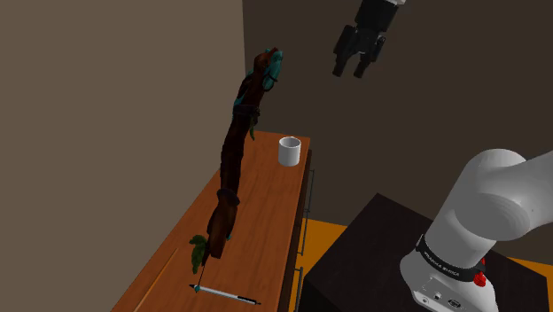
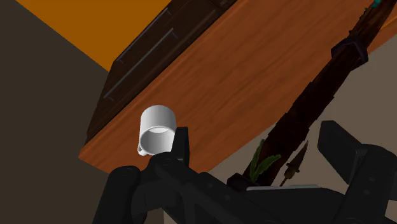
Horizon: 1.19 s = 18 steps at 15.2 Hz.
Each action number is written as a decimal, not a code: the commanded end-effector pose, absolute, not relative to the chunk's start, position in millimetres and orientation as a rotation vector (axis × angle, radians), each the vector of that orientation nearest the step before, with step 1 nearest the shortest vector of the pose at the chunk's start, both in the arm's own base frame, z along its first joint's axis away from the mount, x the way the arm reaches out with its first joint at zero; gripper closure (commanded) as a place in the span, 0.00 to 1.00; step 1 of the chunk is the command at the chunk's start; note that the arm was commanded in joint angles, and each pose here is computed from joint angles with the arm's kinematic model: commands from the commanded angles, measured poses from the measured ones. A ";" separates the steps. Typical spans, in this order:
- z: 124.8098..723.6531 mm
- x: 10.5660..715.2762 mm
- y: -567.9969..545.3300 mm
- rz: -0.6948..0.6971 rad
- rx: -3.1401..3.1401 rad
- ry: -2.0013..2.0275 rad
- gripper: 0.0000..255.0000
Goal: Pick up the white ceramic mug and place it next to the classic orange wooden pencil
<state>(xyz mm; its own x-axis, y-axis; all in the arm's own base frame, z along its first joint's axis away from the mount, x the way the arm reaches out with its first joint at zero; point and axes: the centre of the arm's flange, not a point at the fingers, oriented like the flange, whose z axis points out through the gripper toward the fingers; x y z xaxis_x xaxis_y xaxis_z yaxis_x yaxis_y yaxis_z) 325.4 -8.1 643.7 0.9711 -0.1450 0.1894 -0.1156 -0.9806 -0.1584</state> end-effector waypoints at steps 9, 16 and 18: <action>569.5 404.1 -22.8 -0.229 -3.018 0.147 0.00; 501.8 470.3 -35.6 -0.163 -3.056 0.101 0.00; 482.0 488.7 -39.3 -0.144 -3.066 0.088 0.00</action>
<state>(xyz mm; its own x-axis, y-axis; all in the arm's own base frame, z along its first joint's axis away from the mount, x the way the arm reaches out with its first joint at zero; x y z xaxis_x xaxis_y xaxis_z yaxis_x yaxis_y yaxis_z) 480.1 -34.3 491.9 0.9932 -0.0654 0.0964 -0.0579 -0.9952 -0.0784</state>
